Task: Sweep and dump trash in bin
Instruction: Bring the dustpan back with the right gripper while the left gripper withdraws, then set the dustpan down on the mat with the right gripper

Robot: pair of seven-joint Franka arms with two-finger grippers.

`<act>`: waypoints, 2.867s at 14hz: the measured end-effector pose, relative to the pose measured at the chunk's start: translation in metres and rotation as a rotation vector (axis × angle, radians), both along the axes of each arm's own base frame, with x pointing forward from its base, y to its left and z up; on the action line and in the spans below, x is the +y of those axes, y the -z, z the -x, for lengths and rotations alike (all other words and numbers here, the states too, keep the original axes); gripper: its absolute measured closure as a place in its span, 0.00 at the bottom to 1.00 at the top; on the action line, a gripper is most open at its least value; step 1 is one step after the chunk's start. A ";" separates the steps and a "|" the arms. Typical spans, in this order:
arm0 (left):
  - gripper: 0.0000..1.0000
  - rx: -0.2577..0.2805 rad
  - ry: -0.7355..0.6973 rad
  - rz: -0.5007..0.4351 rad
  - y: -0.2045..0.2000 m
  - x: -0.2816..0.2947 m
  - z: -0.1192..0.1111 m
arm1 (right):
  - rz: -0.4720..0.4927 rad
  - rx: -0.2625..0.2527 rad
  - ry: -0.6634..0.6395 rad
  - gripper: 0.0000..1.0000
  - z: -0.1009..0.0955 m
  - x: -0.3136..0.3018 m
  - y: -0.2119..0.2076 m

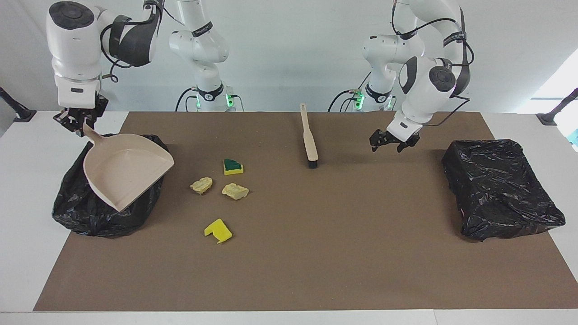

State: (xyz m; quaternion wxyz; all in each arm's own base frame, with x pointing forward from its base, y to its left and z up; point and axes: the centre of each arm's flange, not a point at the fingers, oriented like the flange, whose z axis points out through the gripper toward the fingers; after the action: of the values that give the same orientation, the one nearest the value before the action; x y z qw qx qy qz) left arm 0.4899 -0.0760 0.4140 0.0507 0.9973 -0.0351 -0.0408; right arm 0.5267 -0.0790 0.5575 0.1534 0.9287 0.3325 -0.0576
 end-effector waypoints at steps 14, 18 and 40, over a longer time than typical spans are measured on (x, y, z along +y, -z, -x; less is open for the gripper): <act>0.00 0.061 -0.031 -0.096 -0.231 0.056 0.005 | -0.377 -0.080 0.690 0.69 -0.050 0.288 0.098; 0.00 0.039 -0.042 -0.093 -0.271 0.062 0.016 | -0.400 -0.094 0.763 0.69 -0.055 0.377 0.127; 0.00 0.013 -0.047 -0.092 -0.275 0.065 0.011 | -0.459 -0.106 0.676 0.00 0.011 0.499 0.167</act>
State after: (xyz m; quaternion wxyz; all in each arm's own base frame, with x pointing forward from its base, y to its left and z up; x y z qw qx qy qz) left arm 0.4789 -0.0112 0.6895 0.0062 0.9988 -0.0095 -0.0478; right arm 0.5161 0.4197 0.3906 -0.0681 0.9975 0.0046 0.0190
